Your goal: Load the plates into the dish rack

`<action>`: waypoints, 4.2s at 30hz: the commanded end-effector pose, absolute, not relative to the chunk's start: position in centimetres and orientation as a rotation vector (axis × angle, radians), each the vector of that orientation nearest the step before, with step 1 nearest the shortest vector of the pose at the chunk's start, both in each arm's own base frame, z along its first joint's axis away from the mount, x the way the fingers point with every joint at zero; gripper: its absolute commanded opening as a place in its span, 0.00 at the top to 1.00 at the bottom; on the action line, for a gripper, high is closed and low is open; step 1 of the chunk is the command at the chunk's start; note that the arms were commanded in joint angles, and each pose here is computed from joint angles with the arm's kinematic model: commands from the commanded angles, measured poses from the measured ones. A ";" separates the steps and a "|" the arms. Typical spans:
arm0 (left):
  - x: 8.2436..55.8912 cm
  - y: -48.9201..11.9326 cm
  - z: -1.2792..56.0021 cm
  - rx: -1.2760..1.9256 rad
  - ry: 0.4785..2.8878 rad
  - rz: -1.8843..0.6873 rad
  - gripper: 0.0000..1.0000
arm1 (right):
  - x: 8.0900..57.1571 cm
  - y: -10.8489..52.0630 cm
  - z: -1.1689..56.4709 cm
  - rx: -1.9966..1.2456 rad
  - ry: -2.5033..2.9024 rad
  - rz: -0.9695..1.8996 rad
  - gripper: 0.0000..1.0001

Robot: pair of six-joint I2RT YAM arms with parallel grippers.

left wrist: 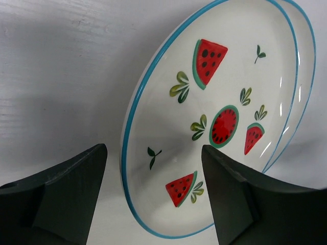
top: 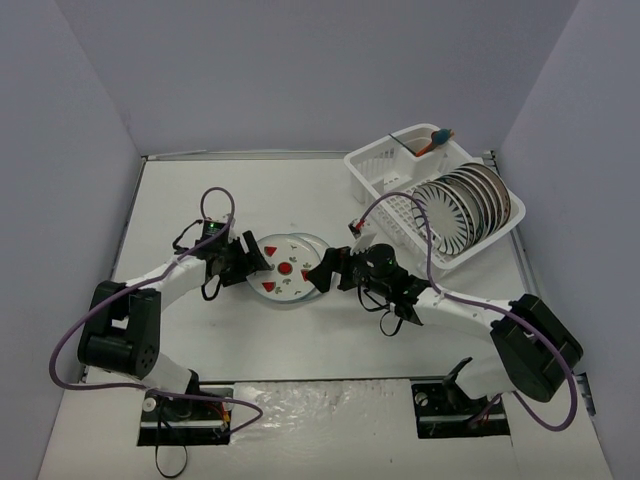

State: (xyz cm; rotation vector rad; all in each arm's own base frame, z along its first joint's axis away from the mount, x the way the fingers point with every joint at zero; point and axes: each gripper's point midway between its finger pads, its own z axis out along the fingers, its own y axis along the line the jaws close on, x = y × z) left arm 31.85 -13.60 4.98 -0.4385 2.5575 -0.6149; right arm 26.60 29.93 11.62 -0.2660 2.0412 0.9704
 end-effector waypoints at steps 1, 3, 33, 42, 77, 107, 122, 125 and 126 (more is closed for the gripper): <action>34.7 -14.5 7.4 -0.422 2.411 -0.732 0.32 | 26.8 30.4 15.9 -0.310 1.883 1.007 0.00; 34.8 -14.5 7.3 -0.435 2.400 -0.744 0.34 | 26.8 30.2 15.9 -0.311 1.880 0.995 0.00; 33.8 -13.7 11.8 -0.498 2.278 -0.831 1.00 | 26.3 29.5 18.3 -0.336 1.835 0.977 0.00; 32.6 -14.6 19.2 -0.420 2.145 -0.956 1.00 | 25.9 29.4 21.3 -0.335 1.830 1.039 0.00; 28.0 -19.0 32.7 0.016 1.739 -1.371 1.00 | 28.7 30.8 23.4 -0.449 1.756 1.388 0.13; 28.8 -14.8 25.4 -0.051 2.044 -0.906 0.11 | 30.6 23.2 29.7 -0.486 1.681 0.889 1.00; 28.5 -6.5 19.8 -0.078 2.325 -0.259 0.03 | 34.3 5.9 36.7 -0.515 1.677 -0.142 1.00; 28.6 -5.9 19.0 -0.085 2.353 -0.215 0.03 | 35.0 4.3 35.9 -0.545 1.706 -0.231 1.00; 28.8 -5.9 18.8 -0.084 2.355 -0.206 0.03 | 35.3 3.8 35.5 -0.553 1.719 -0.263 1.00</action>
